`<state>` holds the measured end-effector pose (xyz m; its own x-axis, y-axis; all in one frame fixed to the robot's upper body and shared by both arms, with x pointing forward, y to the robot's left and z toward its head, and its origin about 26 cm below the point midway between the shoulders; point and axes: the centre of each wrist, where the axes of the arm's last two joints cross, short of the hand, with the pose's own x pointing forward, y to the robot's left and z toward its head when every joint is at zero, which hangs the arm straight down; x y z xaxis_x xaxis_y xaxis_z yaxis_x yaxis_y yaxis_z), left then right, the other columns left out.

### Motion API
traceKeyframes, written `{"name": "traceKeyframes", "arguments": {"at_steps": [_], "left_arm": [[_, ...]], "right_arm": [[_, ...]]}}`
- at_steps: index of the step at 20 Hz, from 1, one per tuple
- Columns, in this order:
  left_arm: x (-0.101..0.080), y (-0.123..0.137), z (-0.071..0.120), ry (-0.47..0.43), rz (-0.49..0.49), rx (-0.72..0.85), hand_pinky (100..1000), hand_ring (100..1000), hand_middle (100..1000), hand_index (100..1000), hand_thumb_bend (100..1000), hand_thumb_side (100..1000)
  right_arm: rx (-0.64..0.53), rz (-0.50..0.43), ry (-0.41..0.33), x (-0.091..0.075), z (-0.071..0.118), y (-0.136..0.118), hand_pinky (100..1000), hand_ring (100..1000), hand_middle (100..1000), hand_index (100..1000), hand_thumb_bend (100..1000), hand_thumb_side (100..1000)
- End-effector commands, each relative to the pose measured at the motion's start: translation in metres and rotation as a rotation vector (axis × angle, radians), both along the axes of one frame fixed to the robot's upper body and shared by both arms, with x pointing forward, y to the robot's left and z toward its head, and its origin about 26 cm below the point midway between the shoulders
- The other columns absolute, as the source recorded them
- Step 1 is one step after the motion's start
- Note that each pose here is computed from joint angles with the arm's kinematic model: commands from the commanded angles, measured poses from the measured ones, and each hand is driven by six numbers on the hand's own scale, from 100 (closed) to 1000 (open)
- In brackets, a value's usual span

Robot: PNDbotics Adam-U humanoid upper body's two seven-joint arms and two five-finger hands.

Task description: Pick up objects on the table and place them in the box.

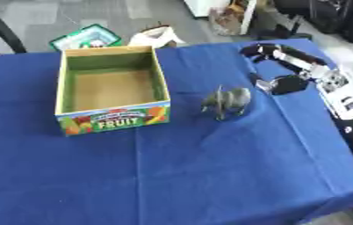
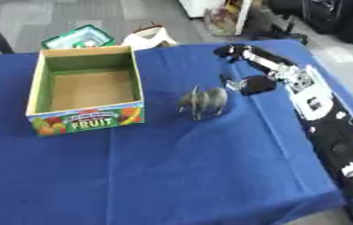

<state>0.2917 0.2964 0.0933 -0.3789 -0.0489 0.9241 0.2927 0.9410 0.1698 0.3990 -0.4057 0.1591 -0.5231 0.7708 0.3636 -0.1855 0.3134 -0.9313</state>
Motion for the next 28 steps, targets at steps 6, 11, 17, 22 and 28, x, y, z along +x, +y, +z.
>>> {"name": "traceKeyframes", "arguments": {"at_steps": [6, 11, 17, 22, 28], "left_arm": [[0.001, 0.003, 0.007, -0.022, -0.004, 0.02, 587, 523, 561, 616, 100, 816], [0.001, 0.003, 0.007, -0.021, -0.003, 0.02, 586, 522, 561, 616, 100, 815], [0.001, 0.002, 0.007, -0.02, -0.005, 0.02, 586, 523, 562, 616, 100, 817], [0.001, 0.003, 0.007, -0.02, -0.004, 0.021, 586, 522, 562, 616, 100, 816], [0.001, 0.002, 0.006, -0.02, -0.007, 0.019, 586, 523, 562, 616, 100, 817]], "right_arm": [[-0.181, -0.005, 0.025, 0.009, -0.007, -0.001, 880, 942, 917, 972, 100, 477], [-0.21, 0.016, 0.032, 0.009, -0.01, 0.001, 882, 942, 917, 972, 100, 502], [-0.246, 0.066, 0.028, 0.008, -0.003, 0.009, 897, 948, 920, 976, 100, 490], [-0.296, 0.071, 0.058, 0.01, -0.011, 0.013, 903, 951, 923, 977, 100, 547], [-0.361, 0.088, 0.07, 0.015, -0.021, 0.02, 910, 927, 916, 972, 100, 546]]}}
